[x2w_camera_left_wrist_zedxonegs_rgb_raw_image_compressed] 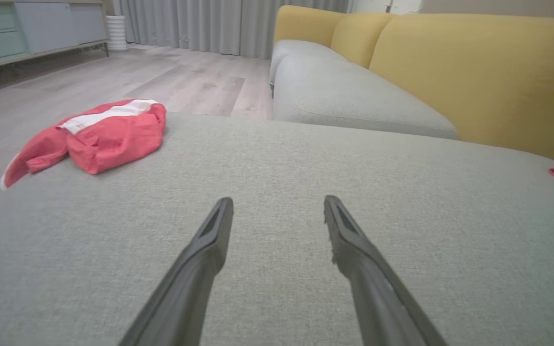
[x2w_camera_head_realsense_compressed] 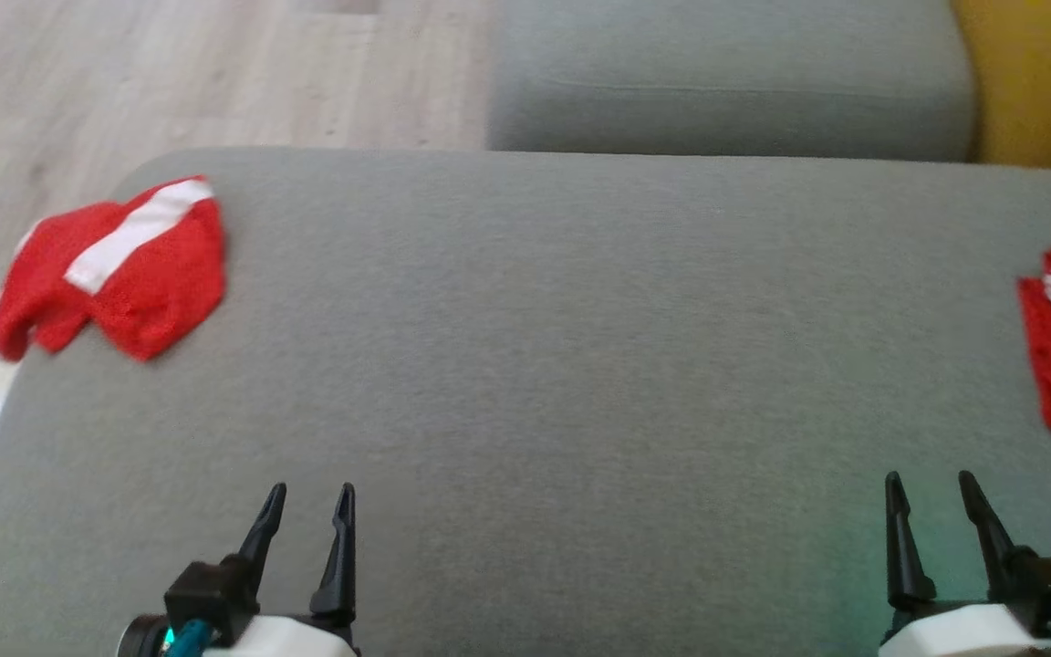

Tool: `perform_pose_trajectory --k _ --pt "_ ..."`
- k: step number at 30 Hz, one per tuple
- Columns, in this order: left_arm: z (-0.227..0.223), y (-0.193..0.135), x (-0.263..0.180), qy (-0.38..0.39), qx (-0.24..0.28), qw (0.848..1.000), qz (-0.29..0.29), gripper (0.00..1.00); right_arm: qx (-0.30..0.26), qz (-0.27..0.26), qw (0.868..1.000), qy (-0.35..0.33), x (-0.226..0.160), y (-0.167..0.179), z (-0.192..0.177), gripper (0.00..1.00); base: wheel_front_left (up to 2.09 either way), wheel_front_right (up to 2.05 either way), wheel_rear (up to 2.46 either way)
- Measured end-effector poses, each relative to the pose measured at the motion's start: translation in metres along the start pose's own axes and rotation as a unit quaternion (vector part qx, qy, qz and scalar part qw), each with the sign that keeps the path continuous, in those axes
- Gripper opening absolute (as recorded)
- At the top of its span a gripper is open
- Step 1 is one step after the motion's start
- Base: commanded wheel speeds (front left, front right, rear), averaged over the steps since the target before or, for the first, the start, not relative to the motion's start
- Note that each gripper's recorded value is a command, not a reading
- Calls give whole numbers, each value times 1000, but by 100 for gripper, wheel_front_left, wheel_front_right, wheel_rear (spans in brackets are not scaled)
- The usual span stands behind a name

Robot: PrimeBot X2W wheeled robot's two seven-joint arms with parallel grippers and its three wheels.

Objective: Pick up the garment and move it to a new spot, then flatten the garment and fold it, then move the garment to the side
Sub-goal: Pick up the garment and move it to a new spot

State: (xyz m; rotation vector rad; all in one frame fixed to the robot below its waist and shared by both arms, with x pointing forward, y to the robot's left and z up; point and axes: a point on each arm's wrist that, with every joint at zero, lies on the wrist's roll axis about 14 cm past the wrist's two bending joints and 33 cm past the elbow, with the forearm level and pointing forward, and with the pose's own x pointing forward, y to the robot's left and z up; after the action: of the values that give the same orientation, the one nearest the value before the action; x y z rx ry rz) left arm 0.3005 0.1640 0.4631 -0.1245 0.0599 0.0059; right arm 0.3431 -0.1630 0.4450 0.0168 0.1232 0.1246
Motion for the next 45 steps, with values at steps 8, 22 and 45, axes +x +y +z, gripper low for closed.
perform_pose_trajectory --k 8,22,45 --pt "1 42 -29 -8 -6 997 82 100 -6 90 996 3 26 56 2 100 0 0 0" --pt "6 85 -65 -17 -11 984 176 100 -18 185 982 20 46 117 -7 100 0 0 0" --pt "-5 190 202 122 93 967 204 100 -53 145 986 56 136 58 -72 100 0 0 0"
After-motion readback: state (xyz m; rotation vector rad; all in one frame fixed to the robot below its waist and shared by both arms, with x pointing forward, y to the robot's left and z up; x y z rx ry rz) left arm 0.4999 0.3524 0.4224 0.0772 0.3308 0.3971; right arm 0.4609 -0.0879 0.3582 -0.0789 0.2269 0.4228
